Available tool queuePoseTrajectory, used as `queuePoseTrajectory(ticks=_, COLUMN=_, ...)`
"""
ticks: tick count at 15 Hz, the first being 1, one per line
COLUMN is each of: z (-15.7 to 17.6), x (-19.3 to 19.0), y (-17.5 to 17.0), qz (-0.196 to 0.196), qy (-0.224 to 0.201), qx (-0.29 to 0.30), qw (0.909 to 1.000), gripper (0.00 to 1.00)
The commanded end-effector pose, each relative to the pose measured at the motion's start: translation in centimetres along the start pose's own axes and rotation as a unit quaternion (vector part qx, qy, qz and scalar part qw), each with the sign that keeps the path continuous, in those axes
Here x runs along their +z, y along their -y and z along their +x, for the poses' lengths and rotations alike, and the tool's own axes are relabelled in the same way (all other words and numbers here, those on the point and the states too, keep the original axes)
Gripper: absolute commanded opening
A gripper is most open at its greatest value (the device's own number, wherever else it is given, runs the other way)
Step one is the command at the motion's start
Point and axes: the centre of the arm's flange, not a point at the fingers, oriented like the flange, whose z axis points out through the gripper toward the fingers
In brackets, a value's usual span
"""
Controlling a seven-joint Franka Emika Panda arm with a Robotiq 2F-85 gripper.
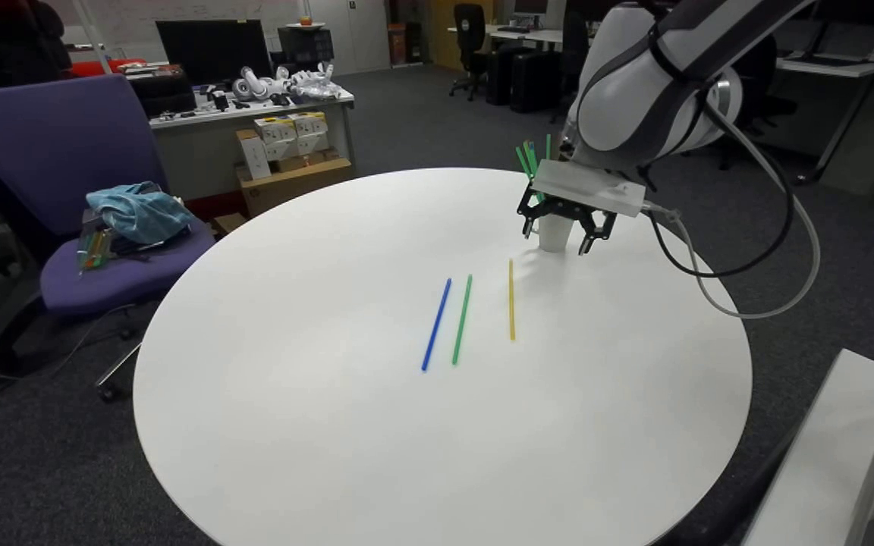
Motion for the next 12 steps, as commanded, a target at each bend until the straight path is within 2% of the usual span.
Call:
queuePoseTrajectory(ticks=1, z=0.0, x=0.0, y=0.0, qz=0.0, qy=0.0, qx=0.0, qw=1.0, gripper=1.0)
queuePoseTrajectory(ticks=5, z=0.1, x=0.0, y=0.0, qz=0.0, qy=0.0, qx=0.001, qw=1.0, gripper=1.0)
queuePoseTrajectory(ticks=6, z=0.2, x=0.0, y=0.0, qz=0.011, qy=-0.013, qx=-0.001, qw=0.9998, gripper=1.0)
queuePoseTrajectory(ticks=12, z=1.1, x=2.4, y=2.5, qz=0.029, qy=-0.035, qx=-0.01, qw=0.9989, gripper=1.0)
